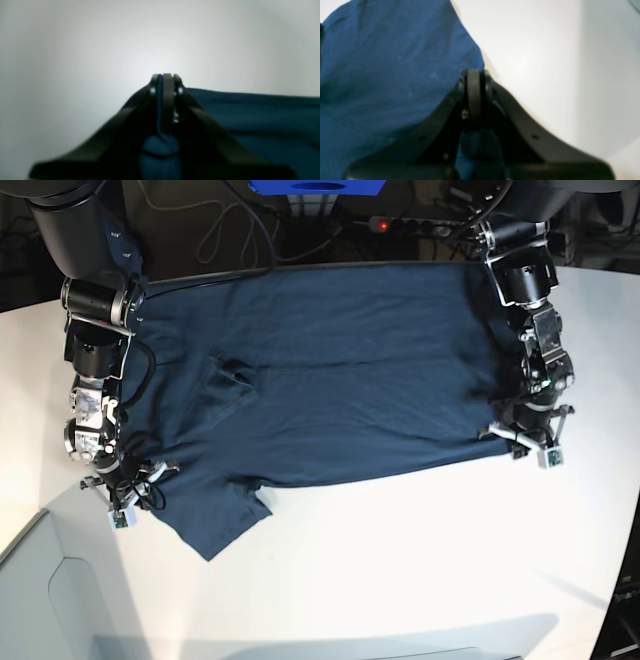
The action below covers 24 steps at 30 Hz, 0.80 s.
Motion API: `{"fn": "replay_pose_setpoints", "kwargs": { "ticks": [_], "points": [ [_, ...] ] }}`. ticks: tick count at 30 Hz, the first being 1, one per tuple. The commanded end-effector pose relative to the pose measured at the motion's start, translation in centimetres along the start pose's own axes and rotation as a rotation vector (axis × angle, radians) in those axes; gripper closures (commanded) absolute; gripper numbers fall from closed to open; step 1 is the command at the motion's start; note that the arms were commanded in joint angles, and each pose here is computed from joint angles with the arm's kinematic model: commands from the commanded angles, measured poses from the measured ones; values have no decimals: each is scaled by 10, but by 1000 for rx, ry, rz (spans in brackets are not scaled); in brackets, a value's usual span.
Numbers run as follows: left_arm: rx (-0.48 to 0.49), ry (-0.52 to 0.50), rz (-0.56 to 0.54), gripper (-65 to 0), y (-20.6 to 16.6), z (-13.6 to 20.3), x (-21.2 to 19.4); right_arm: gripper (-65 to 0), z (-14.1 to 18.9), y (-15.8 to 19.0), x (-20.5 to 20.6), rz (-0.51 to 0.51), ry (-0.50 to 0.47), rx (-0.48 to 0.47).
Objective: Fold the T-shirt properly
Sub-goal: 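Grasp the shirt's side edges with both grippers at the hem corners, then lift and fold the hem half over toward the arms with both grippers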
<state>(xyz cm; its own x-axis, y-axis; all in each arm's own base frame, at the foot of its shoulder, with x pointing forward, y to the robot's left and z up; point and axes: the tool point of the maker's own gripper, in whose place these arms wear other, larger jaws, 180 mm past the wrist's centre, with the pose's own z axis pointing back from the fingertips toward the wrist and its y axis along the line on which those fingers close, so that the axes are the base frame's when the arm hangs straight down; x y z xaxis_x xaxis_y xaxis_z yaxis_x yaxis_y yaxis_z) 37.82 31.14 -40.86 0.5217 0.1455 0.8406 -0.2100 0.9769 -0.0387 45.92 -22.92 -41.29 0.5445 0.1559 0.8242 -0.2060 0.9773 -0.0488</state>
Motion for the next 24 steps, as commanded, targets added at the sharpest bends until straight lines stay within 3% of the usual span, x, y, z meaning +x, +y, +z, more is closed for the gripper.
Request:
{"fn": "replay_pose_setpoints", "kwargs": {
  "ticks": [1, 13, 17, 24],
  "points": [
    [3, -66, -16, 0, 1, 3, 29, 0, 5, -17, 34, 17, -88, -39],
    [0, -155, -102, 0, -9, 43, 64, -1, 48, -11, 48, 142, -210, -87],
    [1, -170, -125, 0, -10, 53, 64, -1, 69, -1, 56, 115, -275, -75],
    [-24, -188, -125, 0, -14, 75, 58, -1, 106, 24, 50, 117, -269, -14]
  ]
}}
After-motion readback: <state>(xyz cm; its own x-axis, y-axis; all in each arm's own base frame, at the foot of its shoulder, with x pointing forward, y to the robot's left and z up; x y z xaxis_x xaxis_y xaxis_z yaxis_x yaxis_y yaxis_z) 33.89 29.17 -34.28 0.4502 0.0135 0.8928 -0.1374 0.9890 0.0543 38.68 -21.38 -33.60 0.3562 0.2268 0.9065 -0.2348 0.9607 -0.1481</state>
